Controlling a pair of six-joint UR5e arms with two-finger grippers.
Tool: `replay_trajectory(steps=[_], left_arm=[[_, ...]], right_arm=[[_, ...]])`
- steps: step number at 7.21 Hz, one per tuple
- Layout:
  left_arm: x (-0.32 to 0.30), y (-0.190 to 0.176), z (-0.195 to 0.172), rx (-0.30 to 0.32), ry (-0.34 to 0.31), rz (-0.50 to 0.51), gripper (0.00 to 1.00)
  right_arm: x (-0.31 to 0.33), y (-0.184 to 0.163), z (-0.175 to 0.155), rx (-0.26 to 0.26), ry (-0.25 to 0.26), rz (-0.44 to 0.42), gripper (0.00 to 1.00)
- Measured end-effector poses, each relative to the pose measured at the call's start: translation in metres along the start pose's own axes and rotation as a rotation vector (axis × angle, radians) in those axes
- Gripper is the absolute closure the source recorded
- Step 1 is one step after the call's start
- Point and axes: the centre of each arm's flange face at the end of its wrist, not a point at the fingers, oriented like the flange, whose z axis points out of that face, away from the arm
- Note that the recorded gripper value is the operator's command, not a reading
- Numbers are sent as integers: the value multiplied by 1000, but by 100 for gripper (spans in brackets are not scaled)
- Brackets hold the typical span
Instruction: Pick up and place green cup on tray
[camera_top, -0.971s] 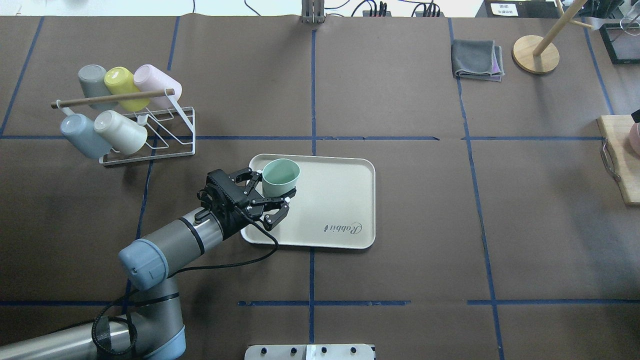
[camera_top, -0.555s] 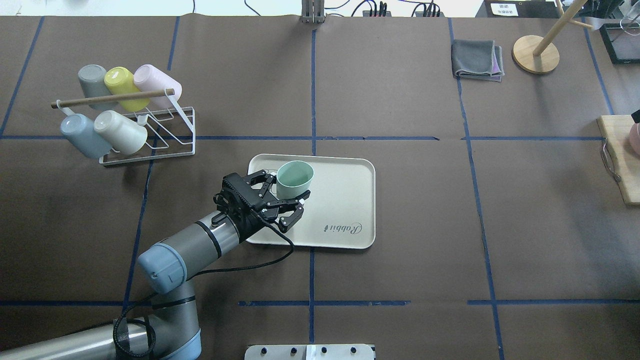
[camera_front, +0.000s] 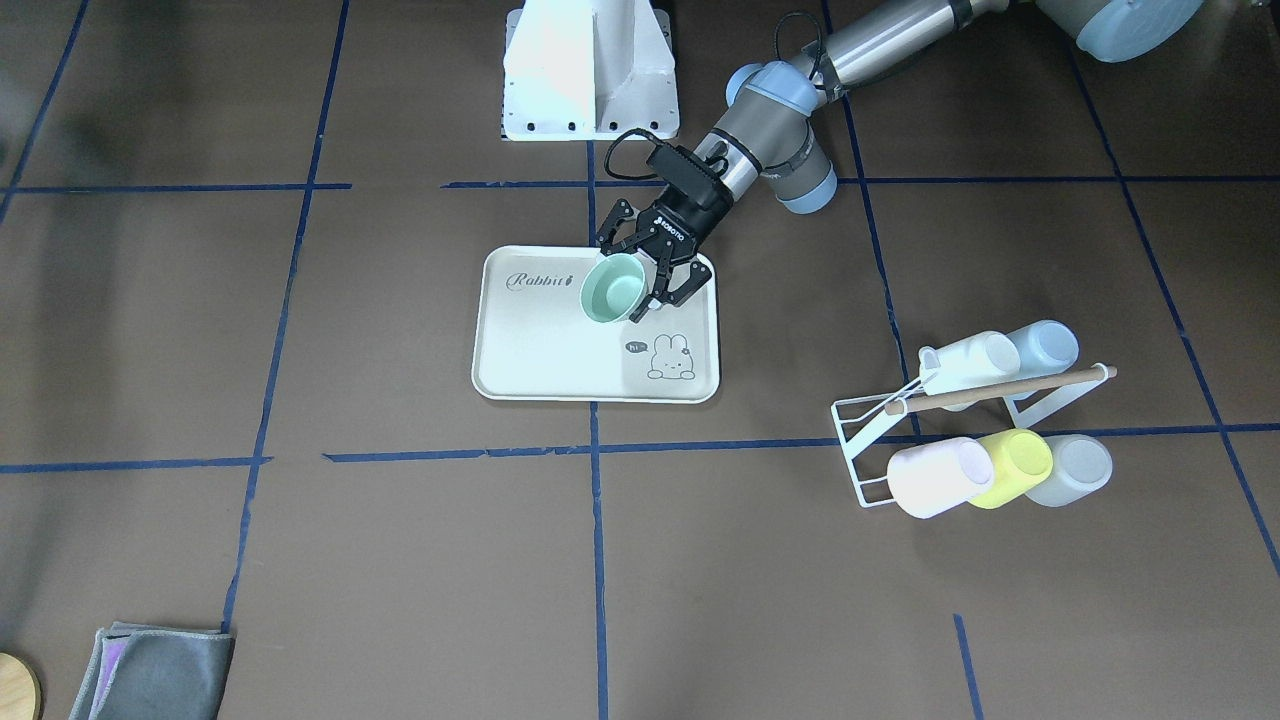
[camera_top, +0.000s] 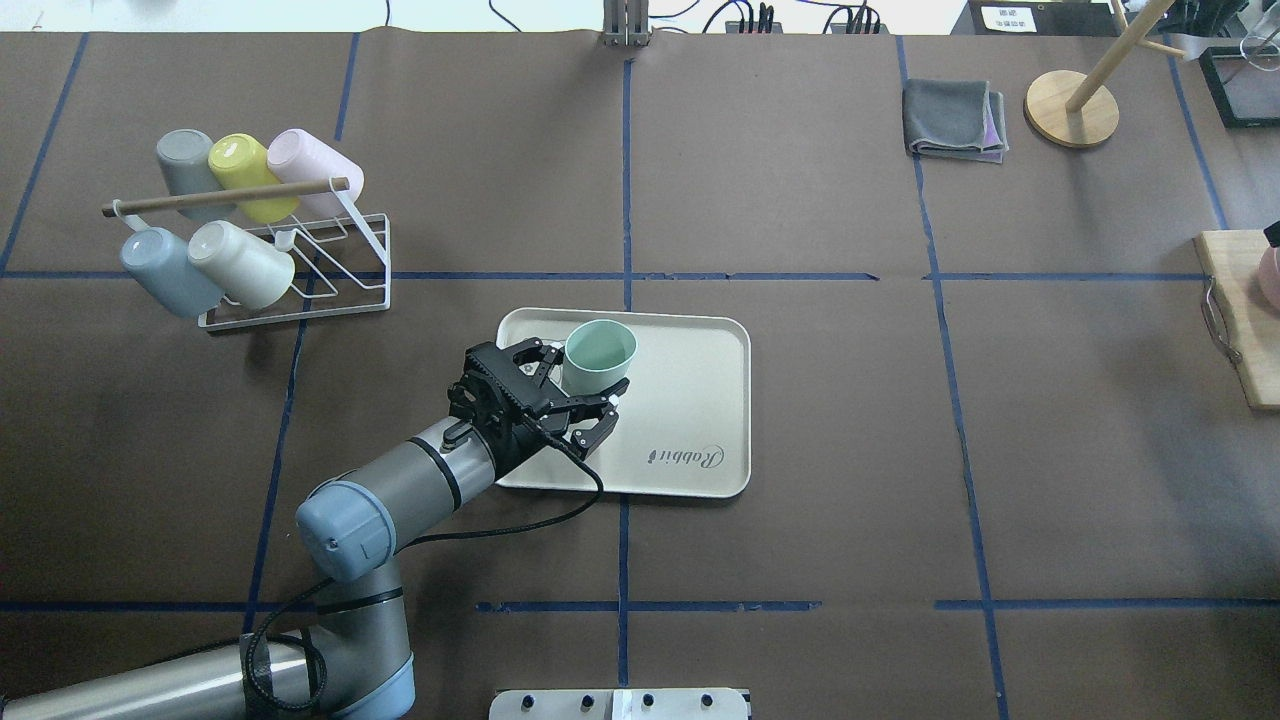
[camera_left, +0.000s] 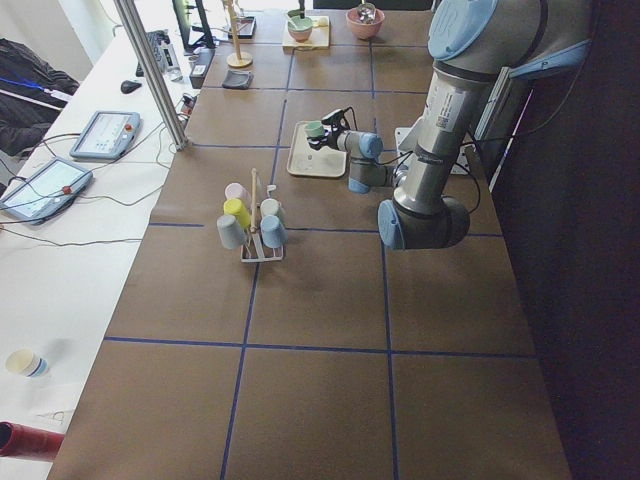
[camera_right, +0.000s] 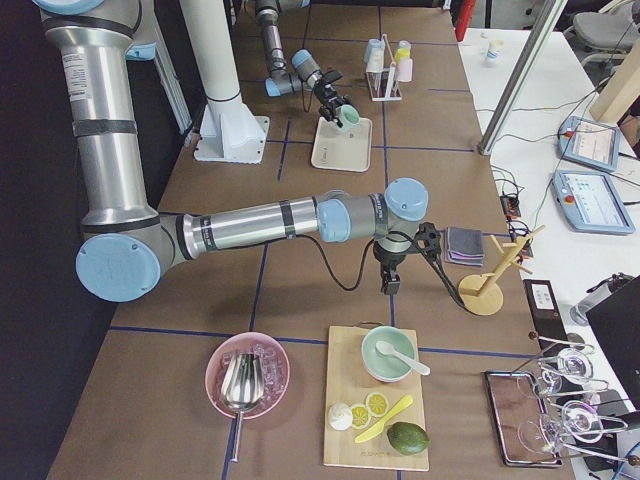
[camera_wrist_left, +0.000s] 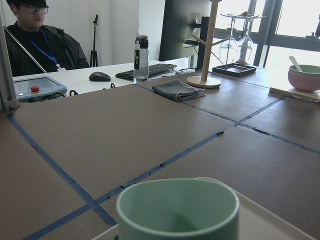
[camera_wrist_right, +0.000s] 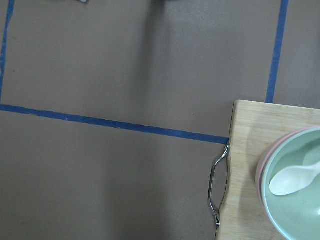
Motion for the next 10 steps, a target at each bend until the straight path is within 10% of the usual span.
replay_trajectory(steps=[4,10], left_arm=[[3,-3,11,-36,-23,22,13],[5,5,14,-52,-27,21,1]], right_arm=[[1,1,1,-4,0,3,0],[7,2,7,-14,2,15,0]])
